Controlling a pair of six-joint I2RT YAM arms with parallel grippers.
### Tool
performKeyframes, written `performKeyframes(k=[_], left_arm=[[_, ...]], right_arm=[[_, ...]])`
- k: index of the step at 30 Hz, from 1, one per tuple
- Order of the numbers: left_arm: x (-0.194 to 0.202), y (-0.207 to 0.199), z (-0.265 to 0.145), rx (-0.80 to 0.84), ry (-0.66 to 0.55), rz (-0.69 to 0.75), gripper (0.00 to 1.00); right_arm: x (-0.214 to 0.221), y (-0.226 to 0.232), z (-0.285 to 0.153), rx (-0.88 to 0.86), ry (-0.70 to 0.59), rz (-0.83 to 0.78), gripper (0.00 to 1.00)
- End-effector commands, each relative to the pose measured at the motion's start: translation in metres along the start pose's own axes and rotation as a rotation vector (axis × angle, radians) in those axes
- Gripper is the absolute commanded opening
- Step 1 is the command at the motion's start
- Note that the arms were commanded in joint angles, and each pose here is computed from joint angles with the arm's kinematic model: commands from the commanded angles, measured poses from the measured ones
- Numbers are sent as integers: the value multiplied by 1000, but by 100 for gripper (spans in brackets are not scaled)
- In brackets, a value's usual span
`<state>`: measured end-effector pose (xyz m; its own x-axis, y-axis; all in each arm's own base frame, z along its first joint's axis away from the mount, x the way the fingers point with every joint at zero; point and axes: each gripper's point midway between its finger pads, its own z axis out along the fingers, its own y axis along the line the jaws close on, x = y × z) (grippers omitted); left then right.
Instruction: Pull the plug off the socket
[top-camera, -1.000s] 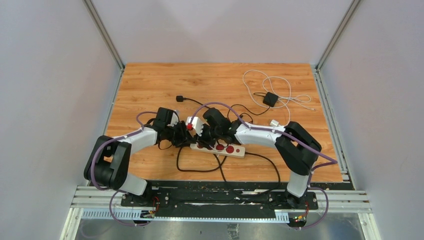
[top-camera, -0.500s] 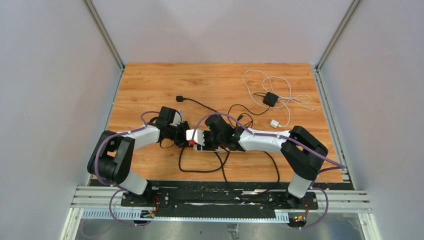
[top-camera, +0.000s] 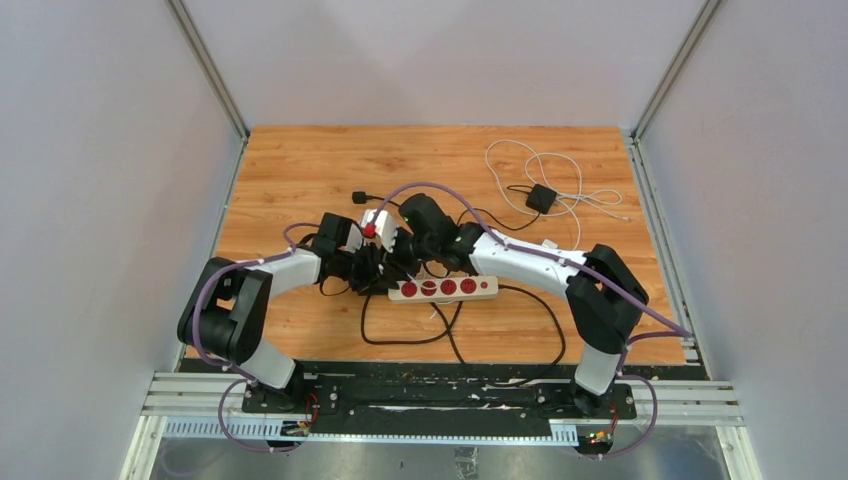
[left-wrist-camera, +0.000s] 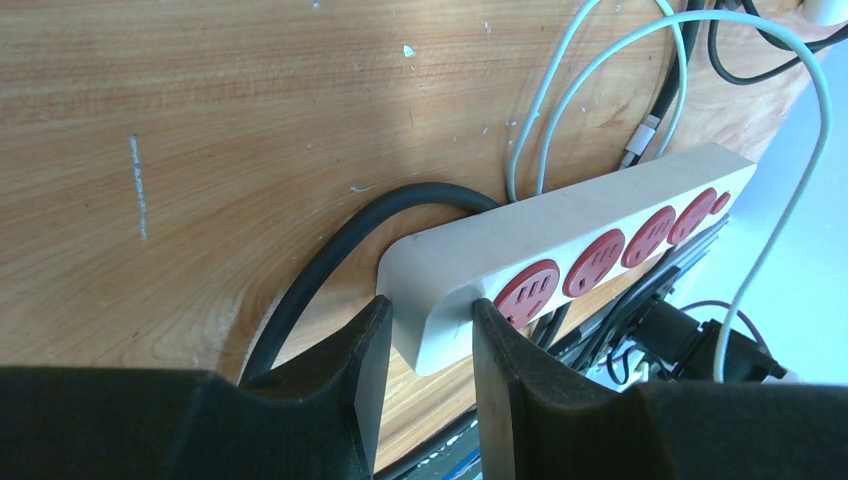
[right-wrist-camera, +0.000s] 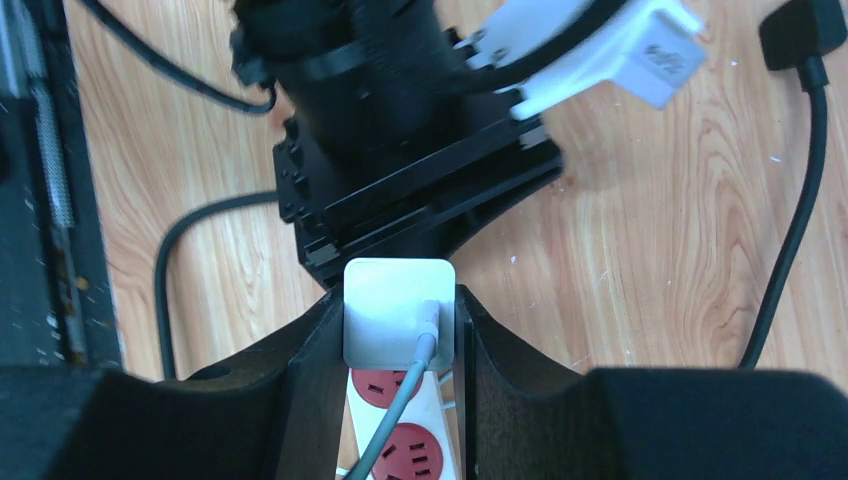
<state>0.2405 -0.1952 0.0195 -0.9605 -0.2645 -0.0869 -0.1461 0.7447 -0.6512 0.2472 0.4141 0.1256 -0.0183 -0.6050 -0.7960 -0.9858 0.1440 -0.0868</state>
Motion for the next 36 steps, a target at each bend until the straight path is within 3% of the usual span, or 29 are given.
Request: performKeyframes(k=[1, 9, 13, 17, 24, 30, 36], left_arm=[[40, 117, 3, -472, 54, -47, 37], [8, 86, -7, -406, -56, 0, 43], [-40, 30, -41, -316, -241, 88, 67], [-77, -22, -101, -259, -464, 184, 99], [-90, -62, -185, -236, -716, 280, 100], [-88, -59, -198, -248, -760, 288, 100], [-88, -55, -184, -255, -716, 299, 100]], right_arm=[[-1, 6, -5, -46, 0, 191, 0], [-52, -60, -78, 247, -122, 57, 0], [-87, -115, -144, 502, -180, 8, 0], [-121, -168, -221, 730, -292, 19, 0], [-176, -211, -343, 1067, -504, -38, 0], [-184, -254, -434, 1306, -510, -40, 0], [-207, -268, -526, 1464, -591, -61, 0]])
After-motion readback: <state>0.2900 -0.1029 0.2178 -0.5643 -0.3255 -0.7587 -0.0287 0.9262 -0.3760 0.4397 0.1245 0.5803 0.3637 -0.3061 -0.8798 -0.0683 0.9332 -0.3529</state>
